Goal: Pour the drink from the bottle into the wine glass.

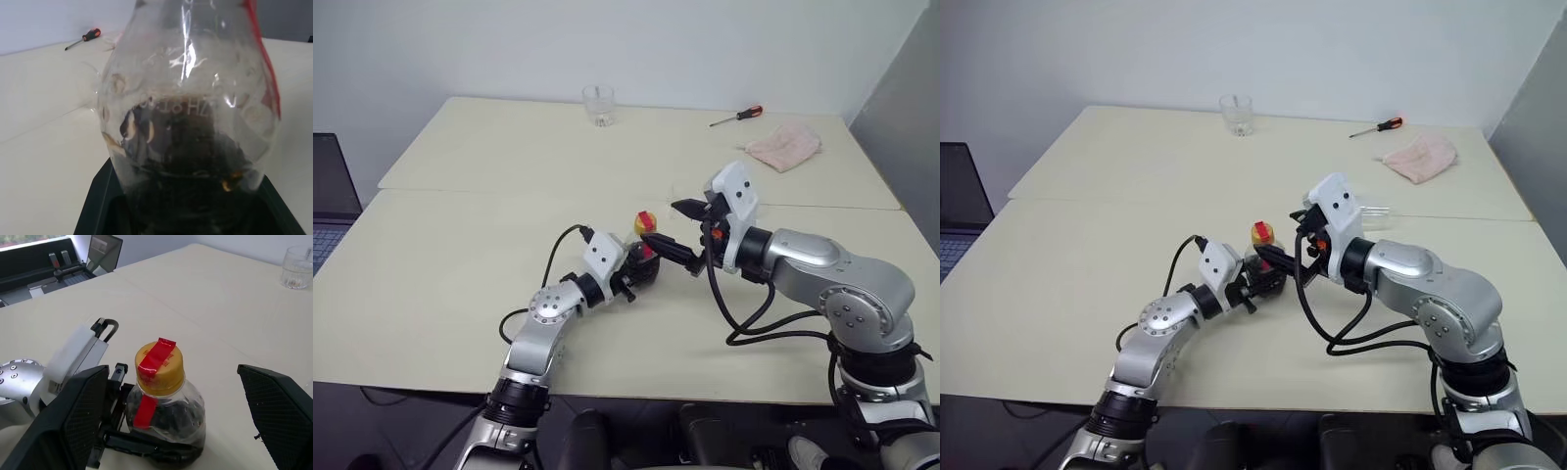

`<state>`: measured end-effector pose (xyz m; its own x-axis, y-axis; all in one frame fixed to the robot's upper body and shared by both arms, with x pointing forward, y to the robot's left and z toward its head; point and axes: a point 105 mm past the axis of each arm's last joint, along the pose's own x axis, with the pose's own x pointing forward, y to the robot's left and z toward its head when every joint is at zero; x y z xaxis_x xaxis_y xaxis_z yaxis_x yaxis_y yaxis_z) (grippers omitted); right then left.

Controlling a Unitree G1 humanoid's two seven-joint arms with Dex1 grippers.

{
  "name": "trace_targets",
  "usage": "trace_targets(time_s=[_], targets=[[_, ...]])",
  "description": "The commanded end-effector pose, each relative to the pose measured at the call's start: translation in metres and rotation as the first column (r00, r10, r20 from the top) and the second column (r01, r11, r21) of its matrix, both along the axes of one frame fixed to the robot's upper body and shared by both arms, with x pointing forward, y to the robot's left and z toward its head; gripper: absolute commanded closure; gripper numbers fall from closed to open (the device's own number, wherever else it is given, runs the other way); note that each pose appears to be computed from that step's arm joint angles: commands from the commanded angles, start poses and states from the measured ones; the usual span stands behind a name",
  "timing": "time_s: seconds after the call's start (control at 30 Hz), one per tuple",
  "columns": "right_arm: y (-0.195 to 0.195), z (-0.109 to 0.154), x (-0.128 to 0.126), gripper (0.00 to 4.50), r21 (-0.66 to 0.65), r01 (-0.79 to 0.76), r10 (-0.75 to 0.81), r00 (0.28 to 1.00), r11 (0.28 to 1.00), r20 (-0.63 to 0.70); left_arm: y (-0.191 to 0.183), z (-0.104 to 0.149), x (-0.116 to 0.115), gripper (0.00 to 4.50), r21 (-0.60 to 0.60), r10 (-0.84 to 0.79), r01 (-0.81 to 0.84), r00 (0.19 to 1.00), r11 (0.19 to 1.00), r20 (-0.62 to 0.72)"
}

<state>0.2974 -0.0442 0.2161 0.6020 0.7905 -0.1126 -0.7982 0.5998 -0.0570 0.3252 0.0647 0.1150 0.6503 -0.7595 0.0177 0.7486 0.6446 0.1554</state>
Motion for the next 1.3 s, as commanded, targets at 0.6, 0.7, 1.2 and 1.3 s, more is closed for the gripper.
trace_targets(time_s=[0.6, 0.7, 1.2, 1.3], targets=[[-0.056, 0.030, -0.035, 0.00, 0.002, -0.133, 0.132, 0.985, 0.991, 0.115, -0.014, 0.065, -0.028, 3.08, -0.025, -0.582, 0.584, 0.812, 0.812, 0.042], [-0.053, 0.034, -0.035, 0.00, 0.017, -0.138, 0.134, 0.982, 0.990, 0.133, -0.019, 0.063, -0.033, 3.08, -0.034, -0.614, 0.614, 0.789, 0.788, 0.026], [-0.030, 0.052, -0.047, 0.00, 0.085, -0.210, 0.195, 0.968, 0.974, 0.157, -0.024, 0.050, -0.032, 3.09, 0.050, -0.602, 0.600, 0.797, 0.798, 0.043], [-0.024, 0.046, -0.042, 0.00, 0.071, -0.172, 0.161, 0.977, 0.983, 0.139, -0.025, 0.047, -0.032, 3.11, 0.061, -0.594, 0.592, 0.803, 0.804, 0.042]])
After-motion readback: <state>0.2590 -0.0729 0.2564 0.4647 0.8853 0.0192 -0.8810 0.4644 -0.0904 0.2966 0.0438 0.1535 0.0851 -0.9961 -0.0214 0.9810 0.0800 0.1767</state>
